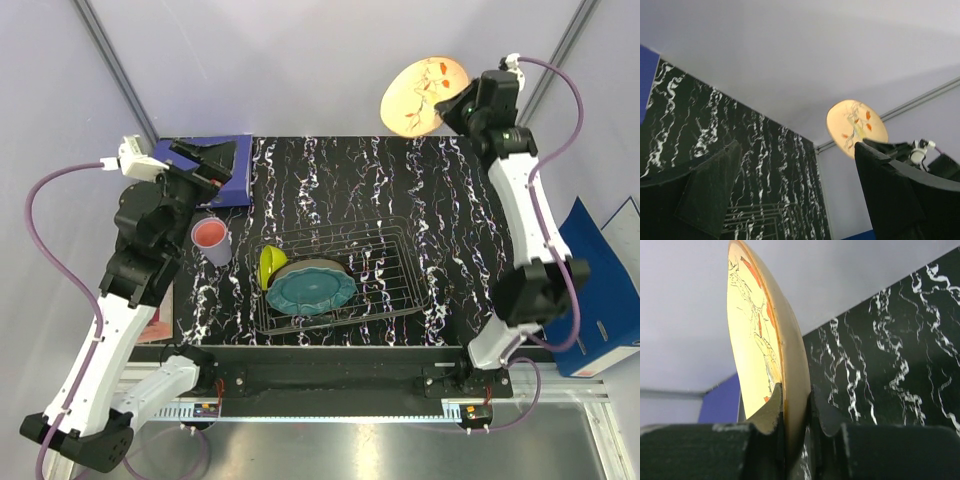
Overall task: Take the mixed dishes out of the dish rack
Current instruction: Place the plate at the center of the board.
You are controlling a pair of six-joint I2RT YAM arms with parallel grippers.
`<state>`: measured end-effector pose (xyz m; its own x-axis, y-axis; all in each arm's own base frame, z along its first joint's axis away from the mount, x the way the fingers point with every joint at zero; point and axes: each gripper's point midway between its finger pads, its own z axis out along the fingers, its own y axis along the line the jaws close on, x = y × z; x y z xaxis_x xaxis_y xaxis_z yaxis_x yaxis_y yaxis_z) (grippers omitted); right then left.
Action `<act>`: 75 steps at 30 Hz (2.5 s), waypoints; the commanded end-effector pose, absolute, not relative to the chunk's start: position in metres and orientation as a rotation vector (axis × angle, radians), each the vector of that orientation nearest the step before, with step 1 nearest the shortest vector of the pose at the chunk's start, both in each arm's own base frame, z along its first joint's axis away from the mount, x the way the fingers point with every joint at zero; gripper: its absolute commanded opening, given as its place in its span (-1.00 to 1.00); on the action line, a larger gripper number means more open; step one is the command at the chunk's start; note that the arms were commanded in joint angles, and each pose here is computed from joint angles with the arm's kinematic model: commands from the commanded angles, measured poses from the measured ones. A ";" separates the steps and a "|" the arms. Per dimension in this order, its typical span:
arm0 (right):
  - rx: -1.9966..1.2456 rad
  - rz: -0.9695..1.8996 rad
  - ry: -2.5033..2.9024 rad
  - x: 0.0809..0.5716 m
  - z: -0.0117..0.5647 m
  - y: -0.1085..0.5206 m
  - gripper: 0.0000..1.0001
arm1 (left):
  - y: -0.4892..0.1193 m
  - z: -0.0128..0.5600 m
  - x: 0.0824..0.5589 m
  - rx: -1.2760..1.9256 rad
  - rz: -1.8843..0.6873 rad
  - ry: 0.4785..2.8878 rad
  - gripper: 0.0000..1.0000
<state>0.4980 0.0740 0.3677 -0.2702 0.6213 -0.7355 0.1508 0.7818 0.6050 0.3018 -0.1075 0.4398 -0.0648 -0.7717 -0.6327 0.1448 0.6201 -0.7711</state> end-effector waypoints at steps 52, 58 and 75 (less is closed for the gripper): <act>1.187 0.555 1.986 0.645 0.082 -0.082 -0.22 | -0.170 0.256 0.289 -0.416 -0.933 2.001 0.98; 1.183 0.554 2.004 0.637 0.083 -0.079 0.30 | -0.171 0.253 0.287 -0.412 -0.936 2.012 0.98; 1.198 0.471 1.932 0.527 0.177 -0.063 0.99 | -0.143 0.276 0.291 -0.202 -0.646 2.020 0.98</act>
<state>0.5495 -0.0692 0.0847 -0.3149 0.8869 -0.3381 0.6758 0.4596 0.5762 0.2841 -0.1550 0.2403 -0.6023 -0.4816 -0.6366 0.0345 0.7810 -0.6235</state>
